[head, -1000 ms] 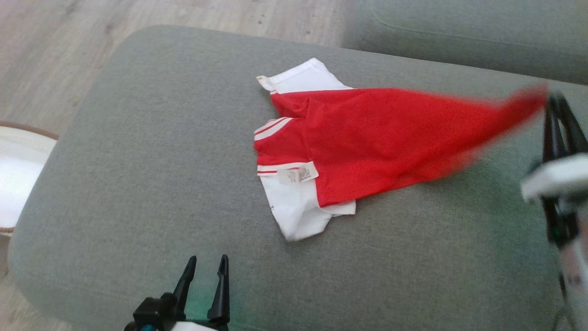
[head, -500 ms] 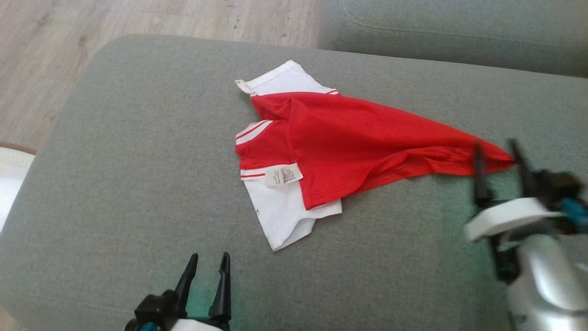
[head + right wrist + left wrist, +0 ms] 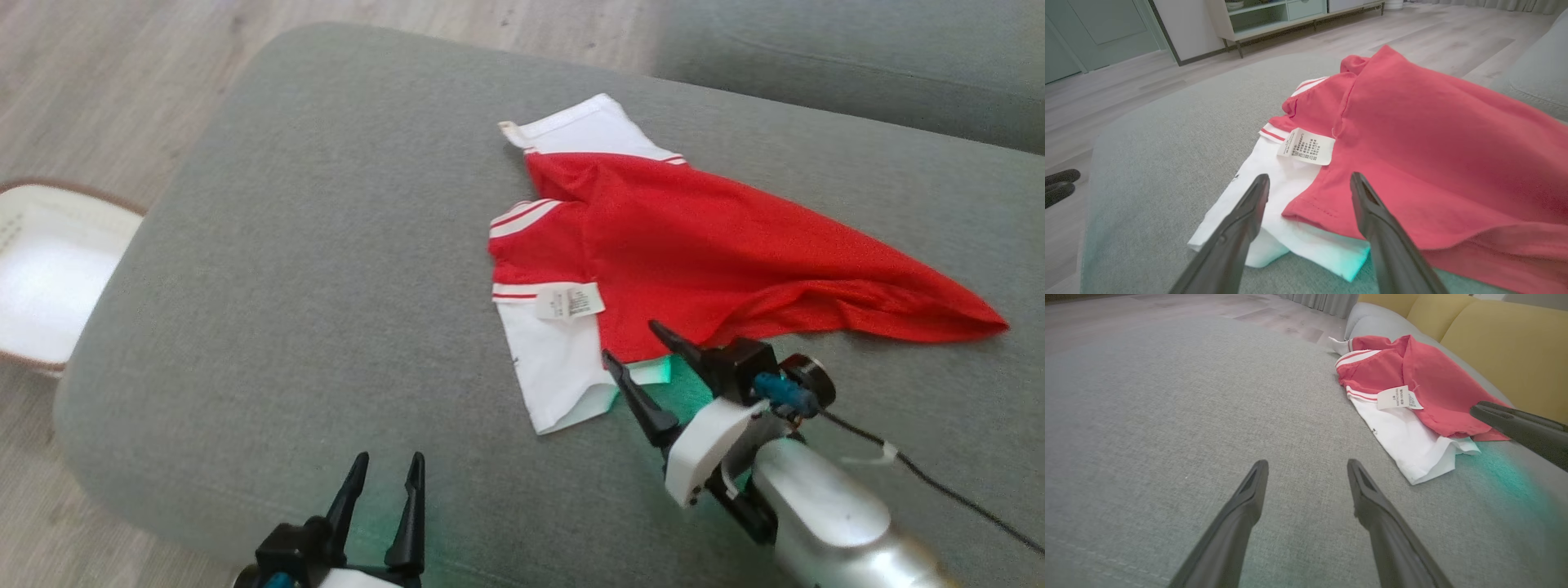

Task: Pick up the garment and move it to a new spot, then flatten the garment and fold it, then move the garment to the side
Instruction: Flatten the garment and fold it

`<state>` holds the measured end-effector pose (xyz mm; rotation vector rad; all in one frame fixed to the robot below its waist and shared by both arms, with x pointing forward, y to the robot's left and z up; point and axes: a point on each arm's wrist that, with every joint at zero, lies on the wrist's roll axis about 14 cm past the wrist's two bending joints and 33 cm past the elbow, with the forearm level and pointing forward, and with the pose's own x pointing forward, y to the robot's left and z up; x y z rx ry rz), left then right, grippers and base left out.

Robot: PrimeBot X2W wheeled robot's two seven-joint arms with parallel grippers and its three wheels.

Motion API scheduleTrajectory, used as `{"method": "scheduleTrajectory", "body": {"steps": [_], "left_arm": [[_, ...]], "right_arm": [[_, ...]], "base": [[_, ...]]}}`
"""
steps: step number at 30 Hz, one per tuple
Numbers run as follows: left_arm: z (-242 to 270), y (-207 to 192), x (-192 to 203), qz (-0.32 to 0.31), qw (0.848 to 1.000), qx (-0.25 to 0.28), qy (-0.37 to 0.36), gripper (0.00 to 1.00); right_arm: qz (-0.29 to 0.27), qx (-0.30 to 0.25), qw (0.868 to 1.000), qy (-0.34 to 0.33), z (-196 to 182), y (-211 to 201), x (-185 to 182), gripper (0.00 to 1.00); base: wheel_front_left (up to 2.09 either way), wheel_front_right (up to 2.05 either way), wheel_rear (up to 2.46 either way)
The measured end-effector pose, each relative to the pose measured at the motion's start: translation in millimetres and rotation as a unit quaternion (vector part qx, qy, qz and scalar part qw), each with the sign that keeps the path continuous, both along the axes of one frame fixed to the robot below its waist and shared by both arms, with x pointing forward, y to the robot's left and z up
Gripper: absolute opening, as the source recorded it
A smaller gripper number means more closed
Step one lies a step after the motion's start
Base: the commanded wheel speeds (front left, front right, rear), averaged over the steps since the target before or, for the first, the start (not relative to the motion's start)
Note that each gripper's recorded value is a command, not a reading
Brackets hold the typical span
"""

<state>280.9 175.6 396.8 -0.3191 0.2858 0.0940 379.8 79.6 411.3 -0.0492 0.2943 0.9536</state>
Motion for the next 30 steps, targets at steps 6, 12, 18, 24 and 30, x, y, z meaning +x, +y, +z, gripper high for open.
{"method": "scheduleTrajectory", "body": {"steps": [6, 12, 18, 24, 30], "left_arm": [[-3, 9, -10, 0.024, 1.0, -0.002, 0.008, 1.0], [-5, 11, -13, 0.03, 0.999, -0.001, 0.014, 1.0], [-6, 11, -13, 0.032, 0.999, -0.004, 0.017, 1.0], [-6, 9, -10, 0.028, 0.999, -0.004, 0.016, 1.0], [-7, 7, -9, 0.023, 1.0, -0.005, 0.017, 1.0]], "right_arm": [[0.025, -0.043, 0.999, 0.009, -19, 8, 9, 1.0], [0.038, -0.07, 0.996, 0.028, -41, 9, 0, 1.0], [0.035, -0.072, 0.996, 0.026, -39, 10, 6, 1.0], [0.028, -0.071, 0.997, 0.03, -41, 6, 7, 0.41], [0.017, -0.053, 0.998, 0.027, -33, 7, 13, 0.0]], "base": [[0.0, 0.0, 0.0], [0.0, 0.0, 0.0], [0.0, 0.0, 0.0], [0.0, 0.0, 0.0], [0.0, 0.0, 0.0]]}}
